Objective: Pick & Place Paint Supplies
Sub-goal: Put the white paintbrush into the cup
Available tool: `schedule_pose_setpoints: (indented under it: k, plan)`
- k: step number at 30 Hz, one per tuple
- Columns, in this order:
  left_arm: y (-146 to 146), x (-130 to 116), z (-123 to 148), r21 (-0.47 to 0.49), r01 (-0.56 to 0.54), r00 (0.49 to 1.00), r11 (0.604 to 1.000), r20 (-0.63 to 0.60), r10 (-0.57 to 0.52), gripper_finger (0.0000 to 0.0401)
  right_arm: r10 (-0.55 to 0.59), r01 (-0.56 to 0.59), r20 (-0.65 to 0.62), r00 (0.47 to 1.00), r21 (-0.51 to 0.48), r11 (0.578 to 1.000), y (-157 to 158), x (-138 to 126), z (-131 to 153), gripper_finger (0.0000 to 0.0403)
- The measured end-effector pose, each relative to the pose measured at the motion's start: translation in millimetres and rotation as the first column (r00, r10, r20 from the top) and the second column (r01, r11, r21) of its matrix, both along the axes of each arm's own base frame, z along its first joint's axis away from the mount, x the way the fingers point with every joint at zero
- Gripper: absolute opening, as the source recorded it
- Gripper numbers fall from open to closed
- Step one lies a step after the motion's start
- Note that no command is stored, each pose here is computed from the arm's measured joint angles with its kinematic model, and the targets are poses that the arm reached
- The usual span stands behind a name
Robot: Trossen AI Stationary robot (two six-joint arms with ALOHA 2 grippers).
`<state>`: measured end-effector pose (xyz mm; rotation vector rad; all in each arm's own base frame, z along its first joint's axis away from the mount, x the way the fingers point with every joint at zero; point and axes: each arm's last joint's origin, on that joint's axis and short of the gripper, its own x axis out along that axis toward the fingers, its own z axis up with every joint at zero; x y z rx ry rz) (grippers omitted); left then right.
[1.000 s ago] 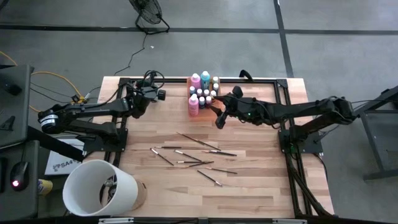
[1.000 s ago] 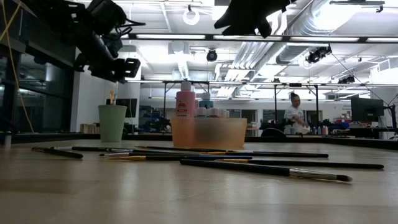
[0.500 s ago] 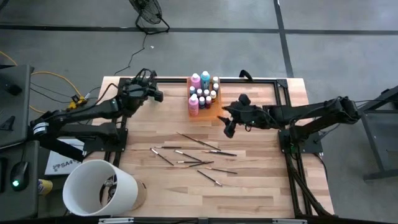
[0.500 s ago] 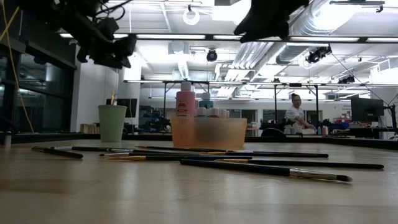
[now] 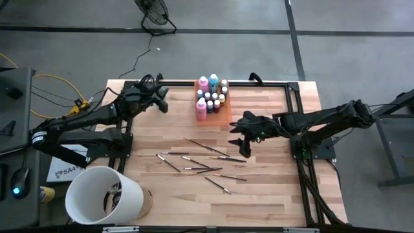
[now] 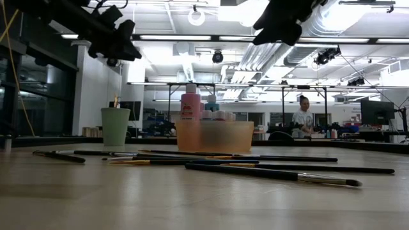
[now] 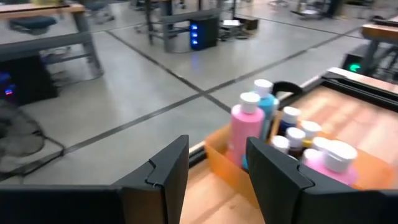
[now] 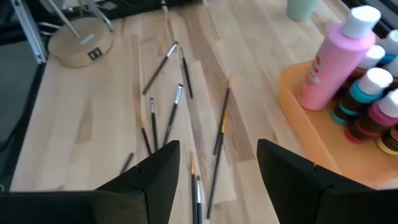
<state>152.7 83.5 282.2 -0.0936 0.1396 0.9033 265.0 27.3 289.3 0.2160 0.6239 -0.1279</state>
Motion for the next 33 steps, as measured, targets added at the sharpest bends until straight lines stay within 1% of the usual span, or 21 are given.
schedule_pose_setpoints:
  k: [6,9,13,21,25,29,33]
  plan:
    - [-2,1,3,0.041,0.085,0.996,0.996,-0.009,-0.084,0.0157,0.011,-0.011,0.034,0.999,0.000,1.000,4,6,0,0.0208]
    - [-4,-1,8,0.066,0.113,0.994,0.991,0.007,-0.113,0.0157,0.017,-0.017,0.022,1.000,0.000,1.000,7,13,-8,0.0208]
    - [-7,-7,13,0.084,0.139,0.989,0.987,0.037,-0.142,0.0157,0.007,-0.006,-0.026,1.000,0.016,1.000,8,23,-20,0.0208]
    - [-11,-11,15,0.087,0.196,0.979,0.977,0.046,-0.201,0.0157,0.007,-0.003,-0.074,0.997,0.054,0.999,13,54,-26,0.0208]
    - [-11,-11,15,0.086,0.219,0.974,0.972,0.043,-0.223,0.0157,0.007,0.004,-0.151,0.988,0.073,0.997,16,72,-24,0.0208]
    - [-11,-10,14,0.095,0.230,0.972,0.969,0.018,-0.232,0.0157,0.017,0.000,-0.240,0.971,0.071,0.997,19,88,-27,0.0208]
    - [-11,-11,13,0.097,0.232,0.972,0.968,0.001,-0.233,0.0157,0.056,-0.021,-0.298,0.953,0.117,0.993,22,96,-35,0.0208]
